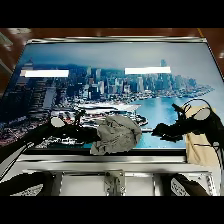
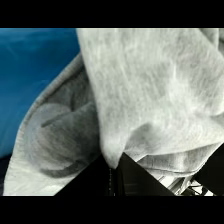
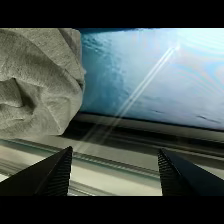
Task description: Fold the shirts.
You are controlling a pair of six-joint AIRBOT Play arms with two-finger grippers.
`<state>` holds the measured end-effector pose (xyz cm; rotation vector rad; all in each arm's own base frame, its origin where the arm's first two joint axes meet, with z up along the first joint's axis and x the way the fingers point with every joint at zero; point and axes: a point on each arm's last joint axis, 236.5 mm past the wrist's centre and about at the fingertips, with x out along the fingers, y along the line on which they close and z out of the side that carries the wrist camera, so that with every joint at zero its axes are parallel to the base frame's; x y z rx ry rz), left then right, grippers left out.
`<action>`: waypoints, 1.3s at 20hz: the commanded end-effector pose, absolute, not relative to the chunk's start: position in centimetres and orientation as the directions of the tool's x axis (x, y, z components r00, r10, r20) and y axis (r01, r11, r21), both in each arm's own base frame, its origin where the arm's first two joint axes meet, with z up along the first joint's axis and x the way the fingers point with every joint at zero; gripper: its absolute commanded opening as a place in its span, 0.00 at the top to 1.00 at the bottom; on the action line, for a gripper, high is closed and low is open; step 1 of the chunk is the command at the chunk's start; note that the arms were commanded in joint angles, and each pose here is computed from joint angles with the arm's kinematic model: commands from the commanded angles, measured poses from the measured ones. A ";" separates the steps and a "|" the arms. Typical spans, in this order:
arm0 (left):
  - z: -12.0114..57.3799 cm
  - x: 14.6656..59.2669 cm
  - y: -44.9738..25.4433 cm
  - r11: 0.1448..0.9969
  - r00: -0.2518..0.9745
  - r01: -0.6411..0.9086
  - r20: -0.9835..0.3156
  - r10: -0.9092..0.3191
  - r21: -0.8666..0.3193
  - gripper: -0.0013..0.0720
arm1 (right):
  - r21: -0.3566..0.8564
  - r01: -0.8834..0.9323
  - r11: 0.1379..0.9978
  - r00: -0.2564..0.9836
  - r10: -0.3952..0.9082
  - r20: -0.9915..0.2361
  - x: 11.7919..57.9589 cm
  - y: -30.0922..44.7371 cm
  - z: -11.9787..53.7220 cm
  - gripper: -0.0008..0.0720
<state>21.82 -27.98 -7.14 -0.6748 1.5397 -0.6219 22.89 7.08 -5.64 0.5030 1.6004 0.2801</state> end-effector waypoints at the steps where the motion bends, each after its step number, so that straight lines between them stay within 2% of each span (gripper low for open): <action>1: -7.2 22.2 -28.2 0.675 -0.026 -0.054 -0.675 -0.737 -0.736 0.93 | 0.474 0.158 0.866 -0.022 0.483 -0.875 22.8 9.5 -8.2 0.11; 5: -7.2 22.2 -28.2 0.675 -0.028 -0.052 -0.674 -0.738 -0.736 0.93 | 0.524 0.179 0.832 -0.068 0.542 -0.837 23.2 13.3 -10.5 0.11; 10: -6.7 22.3 -28.3 0.670 -0.020 -0.024 -0.670 -0.742 -0.742 0.93 | 0.584 0.183 0.791 -0.020 0.597 -0.802 24.7 16.0 -10.9 0.11; 11: -6.7 22.3 -28.3 0.670 -0.019 -0.021 -0.670 -0.742 -0.742 0.93 | 0.596 0.193 0.779 -0.002 0.608 -0.794 25.2 16.2 -10.7 0.17; 14: -6.7 22.4 -28.3 0.671 -0.016 -0.020 -0.671 -0.742 -0.741 0.93 | 0.613 0.210 0.761 0.038 0.621 -0.783 26.1 16.5 -10.5 0.67; 15: -6.6 22.4 -28.3 0.670 -0.013 -0.013 -0.670 -0.742 -0.742 0.93 | 0.618 0.214 0.757 0.046 0.624 -0.780 26.3 16.6 -10.4 0.76; 16: -6.4 22.6 -28.3 0.668 -0.008 0.010 -0.668 -0.744 -0.745 0.93 | 0.620 0.208 0.757 0.049 0.625 -0.779 26.4 16.6 -10.4 0.90; 19: -3.9 25.1 -27.9 0.655 0.067 0.073 -0.652 -0.756 -0.752 0.94 | 0.644 0.069 0.762 0.054 0.642 -0.765 27.4 17.1 -8.4 0.91; 21: 1.1 28.9 -26.7 0.651 0.186 0.204 -0.624 -0.759 -0.731 0.94 | 0.620 -0.114 0.776 0.098 0.630 -0.771 29.4 16.8 -4.4 0.91; 23: 9.2 31.7 -24.9 0.626 0.299 0.449 -0.554 -0.777 -0.637 0.94 | 0.509 -0.312 0.802 0.241 0.585 -0.775 32.7 15.8 2.5 0.91; 24: 13.8 32.8 -23.6 0.628 0.364 0.512 -0.514 -0.777 -0.587 0.94 | 0.427 -0.398 0.812 0.347 0.564 -0.749 34.3 15.2 7.6 0.91; 26: 24.5 34.0 -20.5 0.646 0.524 0.594 -0.378 -0.763 -0.479 0.94 | 0.273 -0.509 0.816 0.576 0.559 -0.596 35.8 14.8 20.0 0.91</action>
